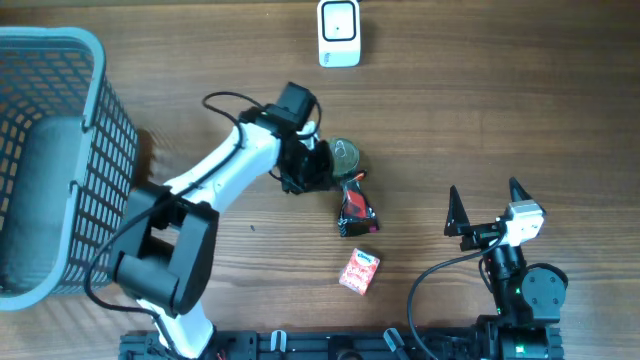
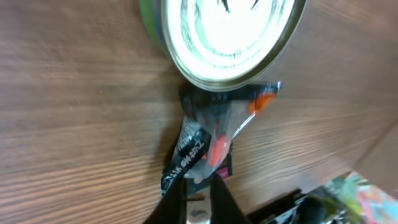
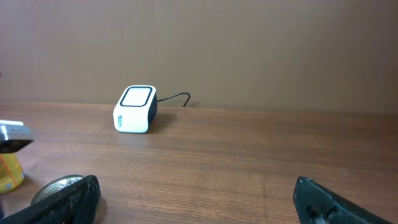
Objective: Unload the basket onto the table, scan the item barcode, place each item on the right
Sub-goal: 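Lower the red-black package onto the table beside the tin and release, then retract the left gripper and move the right gripper to the package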
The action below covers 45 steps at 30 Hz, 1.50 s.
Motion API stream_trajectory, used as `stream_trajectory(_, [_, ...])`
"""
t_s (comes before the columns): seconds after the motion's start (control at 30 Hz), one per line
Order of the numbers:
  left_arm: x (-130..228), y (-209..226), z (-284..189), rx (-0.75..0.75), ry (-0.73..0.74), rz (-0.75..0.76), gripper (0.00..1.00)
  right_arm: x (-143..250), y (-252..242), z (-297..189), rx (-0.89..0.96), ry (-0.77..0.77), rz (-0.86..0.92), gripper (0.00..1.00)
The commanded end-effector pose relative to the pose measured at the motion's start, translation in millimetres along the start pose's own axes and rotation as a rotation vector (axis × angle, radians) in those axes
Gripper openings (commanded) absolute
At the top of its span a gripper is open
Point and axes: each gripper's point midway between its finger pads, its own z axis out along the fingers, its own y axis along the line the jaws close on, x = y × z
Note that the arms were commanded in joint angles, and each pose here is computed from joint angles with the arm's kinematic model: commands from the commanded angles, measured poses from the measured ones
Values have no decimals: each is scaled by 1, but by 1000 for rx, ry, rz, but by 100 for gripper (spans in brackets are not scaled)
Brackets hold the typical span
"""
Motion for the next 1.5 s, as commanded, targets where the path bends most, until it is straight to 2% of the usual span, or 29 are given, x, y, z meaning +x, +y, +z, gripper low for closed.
stream_trajectory(0.0, [-12,3,-8,43,-3,-49,40,-1,0,0,5,-7,12,100])
stream_trajectory(0.03, [-14,7,-8,27,-18,-43,61,-1,0,0,5,-7,12,100])
stream_trajectory(0.07, [-15,8,-9,22,-22,-27,100,-1,0,0,5,-7,12,100])
stream_trajectory(0.2, [-9,1,-8,-1,-41,60,100,-1,0,0,4,-7,12,100])
stream_trajectory(0.27, [-10,-3,-15,-54,-112,127,100,-1,0,0,5,-7,12,100])
stream_trajectory(0.37, [-14,-15,-38,-142,-287,233,100,-1,0,0,5,-7,12,100])
stream_trajectory(0.43, [-15,-55,-77,-101,-486,379,100,-1,0,0,5,-7,12,100])
stream_trajectory(0.57, [-10,-90,-143,-1,-712,437,100,-1,0,0,4,-8,14,100])
stream_trajectory(0.73, [-2,-76,-147,-81,-696,505,100,-1,0,0,4,-7,13,100])
stream_trajectory(0.87, [0,-67,-143,-117,-675,494,100,-2,1,0,-1,-9,25,100])
stream_trajectory(0.97, [-3,-69,-169,-130,-781,487,100,-6,6,0,-37,-18,352,100])
stream_trajectory(1.07, [9,-76,-204,-137,-897,537,100,-15,45,-7,-269,-9,354,100])
stream_trajectory(1.13, [18,-77,-223,-177,-976,570,100,-13,61,-12,-354,44,362,100])
stream_trajectory(1.23, [26,-65,-257,-266,-1116,530,100,6,53,-16,-265,214,423,100])
stream_trajectory(1.3, [28,-60,-262,-277,-1120,520,100,2,53,-19,-256,269,425,100])
stream_trajectory(1.47, [25,-50,-264,-300,-1115,497,100,-38,43,-5,-190,365,368,100])
